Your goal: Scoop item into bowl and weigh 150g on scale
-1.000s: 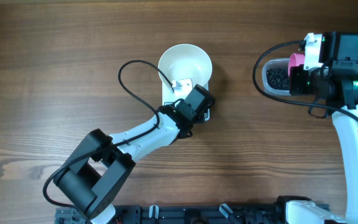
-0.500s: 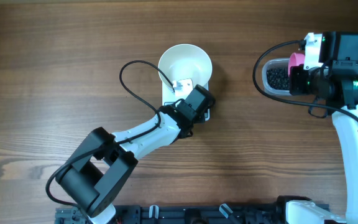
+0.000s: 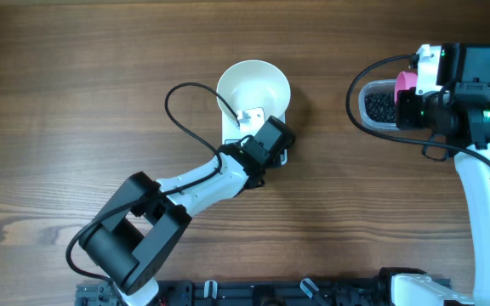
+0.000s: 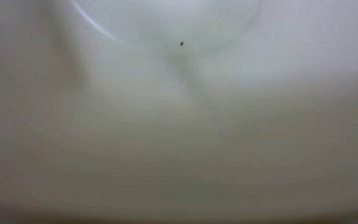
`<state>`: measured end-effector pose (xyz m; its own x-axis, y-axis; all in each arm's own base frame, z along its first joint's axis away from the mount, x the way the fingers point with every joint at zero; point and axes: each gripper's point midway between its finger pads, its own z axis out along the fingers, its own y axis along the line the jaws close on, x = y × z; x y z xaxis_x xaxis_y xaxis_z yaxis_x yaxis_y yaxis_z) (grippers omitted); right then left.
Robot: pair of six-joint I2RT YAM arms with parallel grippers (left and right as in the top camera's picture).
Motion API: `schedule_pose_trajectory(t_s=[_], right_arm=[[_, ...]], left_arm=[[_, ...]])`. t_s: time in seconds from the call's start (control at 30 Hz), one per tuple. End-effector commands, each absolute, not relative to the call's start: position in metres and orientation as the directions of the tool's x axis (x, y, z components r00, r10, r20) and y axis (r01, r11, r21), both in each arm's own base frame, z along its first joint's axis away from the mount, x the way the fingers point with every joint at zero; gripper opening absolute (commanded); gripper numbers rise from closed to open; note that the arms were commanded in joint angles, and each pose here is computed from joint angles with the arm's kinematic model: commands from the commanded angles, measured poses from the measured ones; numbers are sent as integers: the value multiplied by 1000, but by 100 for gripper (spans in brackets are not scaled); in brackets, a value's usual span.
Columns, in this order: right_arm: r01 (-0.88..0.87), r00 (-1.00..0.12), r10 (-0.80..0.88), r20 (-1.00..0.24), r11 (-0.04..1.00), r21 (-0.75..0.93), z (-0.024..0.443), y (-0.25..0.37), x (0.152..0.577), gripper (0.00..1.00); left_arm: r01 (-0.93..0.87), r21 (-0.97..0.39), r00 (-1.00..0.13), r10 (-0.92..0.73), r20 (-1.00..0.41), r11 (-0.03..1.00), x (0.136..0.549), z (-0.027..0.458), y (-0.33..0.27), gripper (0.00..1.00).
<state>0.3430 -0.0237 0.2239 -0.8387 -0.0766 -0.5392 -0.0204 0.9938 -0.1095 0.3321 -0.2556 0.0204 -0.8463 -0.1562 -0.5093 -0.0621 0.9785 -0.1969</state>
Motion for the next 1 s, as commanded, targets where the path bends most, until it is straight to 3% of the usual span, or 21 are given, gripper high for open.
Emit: schedule_pose_trajectory(t_s=[0.0, 0.33, 0.73, 0.97], right_arm=[[-18, -819, -69, -570, 995, -94, 235, -21, 345, 4], [-7, -820, -54, -569, 996, -86, 235, -21, 345, 4], [-5, -815, -15, -579, 1000, -19, 235, -12, 346, 4], [-20, -807, -16, -591, 1000, 0, 237, -8, 349, 4]], left_arm=[[-64, -152, -852, -133, -506, 986, 332, 11, -252, 4], [-12, -151, -874, -83, -479, 989, 324, 14, -255, 4], [48, -306, -817, -139, -559, 951, 310, 124, -253, 4], [37, -259, -846, -108, -522, 965, 300, 109, -245, 4]])
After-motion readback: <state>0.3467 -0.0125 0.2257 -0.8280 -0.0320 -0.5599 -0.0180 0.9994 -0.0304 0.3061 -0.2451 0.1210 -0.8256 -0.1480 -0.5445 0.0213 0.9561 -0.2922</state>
